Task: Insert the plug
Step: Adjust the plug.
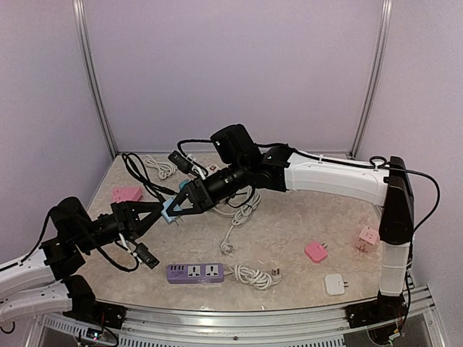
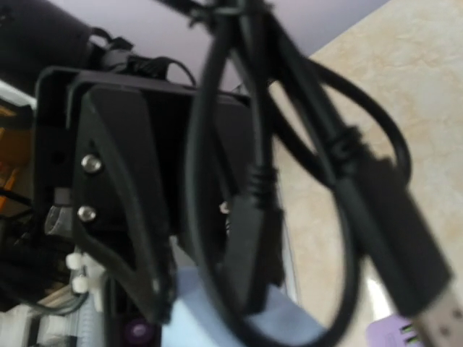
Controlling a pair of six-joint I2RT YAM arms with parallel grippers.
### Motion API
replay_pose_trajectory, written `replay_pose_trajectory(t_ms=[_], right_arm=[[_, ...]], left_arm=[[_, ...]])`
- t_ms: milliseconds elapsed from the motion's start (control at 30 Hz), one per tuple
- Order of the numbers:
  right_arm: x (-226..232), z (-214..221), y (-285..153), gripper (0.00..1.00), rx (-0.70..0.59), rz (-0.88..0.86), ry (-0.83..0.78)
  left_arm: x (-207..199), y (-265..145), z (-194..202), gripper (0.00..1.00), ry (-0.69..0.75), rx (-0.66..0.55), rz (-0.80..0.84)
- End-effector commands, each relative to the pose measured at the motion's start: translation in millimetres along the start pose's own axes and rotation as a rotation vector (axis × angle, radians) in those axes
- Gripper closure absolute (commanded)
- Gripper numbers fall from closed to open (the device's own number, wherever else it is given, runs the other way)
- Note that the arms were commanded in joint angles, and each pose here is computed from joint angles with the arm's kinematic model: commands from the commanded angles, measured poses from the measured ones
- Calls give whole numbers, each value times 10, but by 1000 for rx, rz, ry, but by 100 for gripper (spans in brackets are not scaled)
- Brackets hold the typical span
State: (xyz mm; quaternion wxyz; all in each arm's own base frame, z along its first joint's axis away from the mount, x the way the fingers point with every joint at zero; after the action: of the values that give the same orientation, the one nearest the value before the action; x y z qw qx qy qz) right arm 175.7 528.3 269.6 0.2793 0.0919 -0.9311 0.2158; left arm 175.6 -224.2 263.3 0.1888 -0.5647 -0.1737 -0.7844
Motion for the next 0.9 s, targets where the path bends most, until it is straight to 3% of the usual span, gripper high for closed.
replay_pose_trajectory(t_ms=[0, 233, 400, 433, 533, 567, 633, 733, 867], right_arm=[[16, 95, 82, 68, 30, -78, 35], [104, 70, 83, 98, 16, -139, 39], [60, 63, 33, 100, 2, -85, 24], [35, 67, 9, 100, -3, -63, 22], [-30, 25, -95, 100, -37, 11, 8], [-43, 3, -140, 100, -53, 41, -5], [-68, -72, -244, 100, -102, 112, -44], [-55, -199, -430, 100, -190, 203, -130], [-2, -384, -745, 100, -351, 341, -273]], left_arm=[[107, 2, 2, 100, 482, 15, -46], [99, 14, -2, 100, 477, 13, -45], [56, 14, 20, 100, 456, 26, -22], [36, 7, 27, 84, 444, 31, -11], [-86, -17, 85, 22, 404, 71, 51], [-131, -33, 107, 14, 387, 88, 70], [-213, -64, 121, 5, 319, 112, 99], [-298, -135, 121, 1, 111, 151, 158], [-256, -276, -20, 1, -386, 155, 265]])
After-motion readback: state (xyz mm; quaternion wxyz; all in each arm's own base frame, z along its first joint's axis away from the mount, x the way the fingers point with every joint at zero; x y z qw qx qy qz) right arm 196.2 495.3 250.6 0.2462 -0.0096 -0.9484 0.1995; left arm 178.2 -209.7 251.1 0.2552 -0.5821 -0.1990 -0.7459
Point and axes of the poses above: each gripper's point midway between its finger pads, its own y axis out along the fingers, its own x axis along the line the jaws close on, z = x × y, the point moved 1 cm from there along -y, back along the fingers, and after that the axes turned 8 degrees about -y, right-handed, at the moved point
